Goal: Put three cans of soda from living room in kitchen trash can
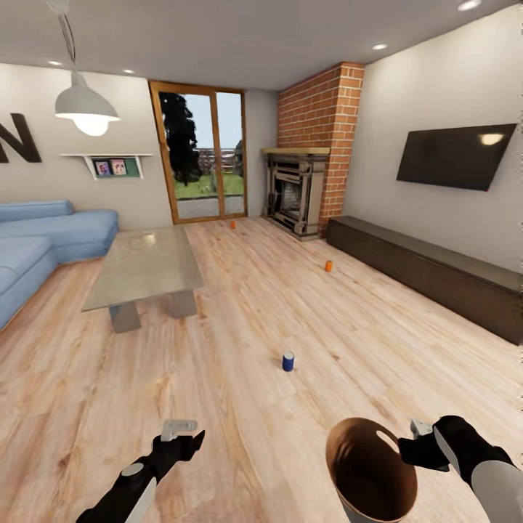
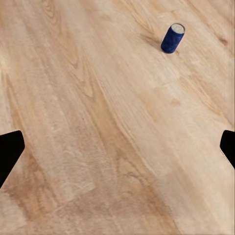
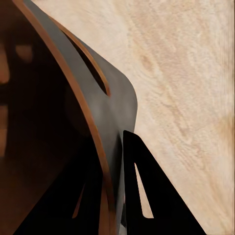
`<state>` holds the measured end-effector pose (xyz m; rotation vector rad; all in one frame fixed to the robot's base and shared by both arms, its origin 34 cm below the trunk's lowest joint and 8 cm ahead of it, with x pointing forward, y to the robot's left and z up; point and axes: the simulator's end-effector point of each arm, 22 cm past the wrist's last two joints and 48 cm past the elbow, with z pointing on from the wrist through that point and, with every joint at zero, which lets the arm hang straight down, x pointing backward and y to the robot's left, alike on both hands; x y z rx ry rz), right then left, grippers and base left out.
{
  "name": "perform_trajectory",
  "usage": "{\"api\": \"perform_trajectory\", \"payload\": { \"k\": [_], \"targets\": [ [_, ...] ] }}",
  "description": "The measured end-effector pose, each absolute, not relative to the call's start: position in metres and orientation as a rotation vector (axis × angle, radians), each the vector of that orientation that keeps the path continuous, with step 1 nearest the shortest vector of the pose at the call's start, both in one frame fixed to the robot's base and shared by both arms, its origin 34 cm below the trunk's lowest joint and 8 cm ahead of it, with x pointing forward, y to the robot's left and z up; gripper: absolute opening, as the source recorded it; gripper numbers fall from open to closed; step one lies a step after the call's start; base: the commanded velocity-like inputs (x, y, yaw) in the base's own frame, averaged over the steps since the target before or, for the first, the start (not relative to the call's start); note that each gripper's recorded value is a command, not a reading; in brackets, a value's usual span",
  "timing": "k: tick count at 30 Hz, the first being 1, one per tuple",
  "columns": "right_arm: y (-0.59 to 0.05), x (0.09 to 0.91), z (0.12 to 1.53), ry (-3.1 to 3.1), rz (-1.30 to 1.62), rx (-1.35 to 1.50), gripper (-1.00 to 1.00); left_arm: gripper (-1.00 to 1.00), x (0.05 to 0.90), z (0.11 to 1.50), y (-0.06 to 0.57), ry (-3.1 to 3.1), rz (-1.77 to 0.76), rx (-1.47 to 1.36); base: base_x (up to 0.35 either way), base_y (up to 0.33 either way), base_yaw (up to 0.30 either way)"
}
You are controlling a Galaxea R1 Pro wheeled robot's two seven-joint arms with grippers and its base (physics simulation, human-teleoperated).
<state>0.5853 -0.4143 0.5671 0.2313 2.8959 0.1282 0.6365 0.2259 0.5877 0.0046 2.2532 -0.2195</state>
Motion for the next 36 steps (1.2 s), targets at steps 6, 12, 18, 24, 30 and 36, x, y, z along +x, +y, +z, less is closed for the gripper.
{"api": "perform_trajectory", "payload": {
  "k": [6, 12, 18, 24, 30, 36],
  "targets": [
    [-0.411, 0.585, 0.566, 2.895, 0.147, 0.244, -1.0, 1.0, 0.636, 0.587, 0.225, 2.256, -0.221, 0.006, 0.249, -0.041, -0.038],
    [-0.41, 0.586, 0.566, 2.887, 0.153, 0.244, -1.0, 1.0, 0.621, 0.568, 0.228, 2.305, -0.219, -0.002, 0.314, -0.007, -0.006],
    [-0.415, 0.598, 0.567, 2.815, 0.13, 0.204, -1.0, 1.0, 0.617, 0.563, 0.229, 2.318, -0.217, -0.006, 0.322, -0.001, -0.001],
    [-0.413, 0.598, 0.566, 2.806, 0.133, 0.196, -1.0, 1.0, 0.616, 0.563, 0.229, 2.318, -0.217, -0.007, 0.114, 0.0, 0.0],
    [-0.413, 0.597, 0.565, 2.808, 0.128, 0.19, -1.0, 1.0, 0.616, 0.563, 0.229, 2.318, -0.217, -0.008, 0.014, 0.0, 0.0],
    [-0.412, 0.597, 0.565, 2.811, 0.131, 0.193, -1.0, 1.0, 0.616, 0.563, 0.229, 2.319, -0.216, -0.007, 0.002, 0.0, -0.043]
  ]
}}
